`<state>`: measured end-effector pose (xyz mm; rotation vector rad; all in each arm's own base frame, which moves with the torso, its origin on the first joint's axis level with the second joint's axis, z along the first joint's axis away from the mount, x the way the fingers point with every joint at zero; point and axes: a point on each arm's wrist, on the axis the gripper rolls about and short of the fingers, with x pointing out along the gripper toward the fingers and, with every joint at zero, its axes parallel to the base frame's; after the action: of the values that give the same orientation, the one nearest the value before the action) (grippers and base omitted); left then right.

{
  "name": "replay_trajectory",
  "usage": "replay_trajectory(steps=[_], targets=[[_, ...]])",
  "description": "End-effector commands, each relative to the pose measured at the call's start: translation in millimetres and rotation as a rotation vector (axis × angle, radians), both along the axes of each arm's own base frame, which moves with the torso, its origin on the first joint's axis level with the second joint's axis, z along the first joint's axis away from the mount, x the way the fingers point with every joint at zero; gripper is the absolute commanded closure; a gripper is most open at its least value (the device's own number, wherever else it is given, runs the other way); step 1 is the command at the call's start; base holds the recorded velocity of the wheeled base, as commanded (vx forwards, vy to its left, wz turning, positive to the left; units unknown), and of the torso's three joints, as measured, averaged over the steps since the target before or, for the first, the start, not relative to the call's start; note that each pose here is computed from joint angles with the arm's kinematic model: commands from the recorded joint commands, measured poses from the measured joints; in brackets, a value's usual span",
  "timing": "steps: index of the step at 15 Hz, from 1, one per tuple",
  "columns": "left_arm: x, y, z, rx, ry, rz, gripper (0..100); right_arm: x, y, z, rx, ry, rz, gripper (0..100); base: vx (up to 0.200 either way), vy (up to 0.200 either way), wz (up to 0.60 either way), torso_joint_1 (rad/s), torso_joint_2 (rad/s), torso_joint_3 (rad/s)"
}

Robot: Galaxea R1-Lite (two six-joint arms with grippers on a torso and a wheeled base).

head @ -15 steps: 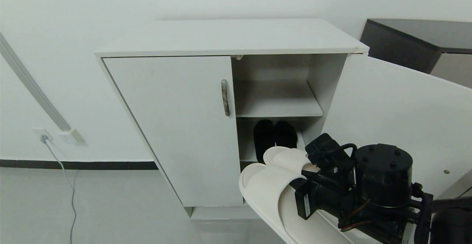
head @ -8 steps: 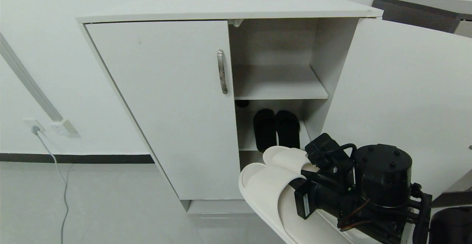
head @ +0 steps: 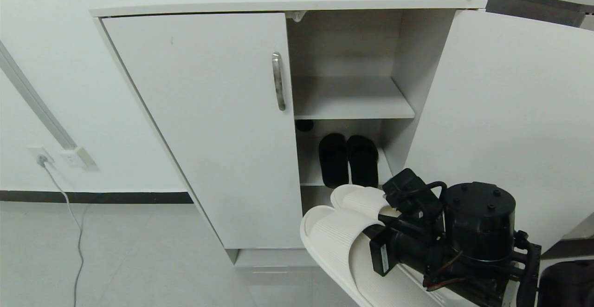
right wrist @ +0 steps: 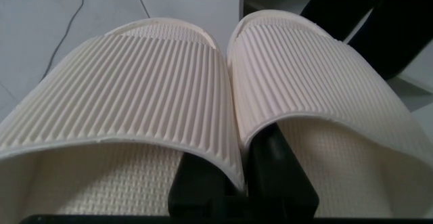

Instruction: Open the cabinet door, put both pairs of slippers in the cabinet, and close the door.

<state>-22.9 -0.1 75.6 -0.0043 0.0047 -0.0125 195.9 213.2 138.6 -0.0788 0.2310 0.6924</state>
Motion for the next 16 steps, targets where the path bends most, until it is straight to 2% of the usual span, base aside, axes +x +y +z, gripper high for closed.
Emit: replay_trajectory(steps=[1, 6, 11, 13, 14, 16], targets=[[0.0, 0.0, 0.1, 0.001, 0.000, 0.000, 100, -0.1, 0.1, -0.5, 0.004, -0.006, 0.000, 100, 0.000, 0.000, 0.00, 0.000, 0.00, 0.000], [0.0, 0.0, 0.1, 0.001, 0.000, 0.000, 100, 2.8, 3.6, -2.3, 0.046, -0.041, 0.010, 100, 0.000, 0.000, 0.00, 0.000, 0.00, 0.000], [0.1, 0.0, -0.3, 0.001, 0.001, 0.000, 100, 4.6, 8.8, -13.3, -0.002, -0.076, 0.022, 100, 0.000, 0.000, 0.00, 0.000, 0.00, 0.000], [0.0, 0.0, 0.1, 0.001, 0.000, 0.000, 100, 6.8, 15.1, -8.0, 0.016, -0.118, 0.000, 100, 0.000, 0.000, 0.00, 0.000, 0.00, 0.000], [0.0, 0.0, 0.1, 0.001, 0.000, 0.000, 100, 17.6, 35.2, -2.0, 0.003, -0.130, -0.158, 100, 0.000, 0.000, 0.00, 0.000, 0.00, 0.000], [0.0, 0.0, 0.1, 0.001, 0.000, 0.000, 100, 30.8, 57.3, 13.7, 0.019, -0.057, -0.346, 100, 0.000, 0.000, 0.00, 0.000, 0.00, 0.000]])
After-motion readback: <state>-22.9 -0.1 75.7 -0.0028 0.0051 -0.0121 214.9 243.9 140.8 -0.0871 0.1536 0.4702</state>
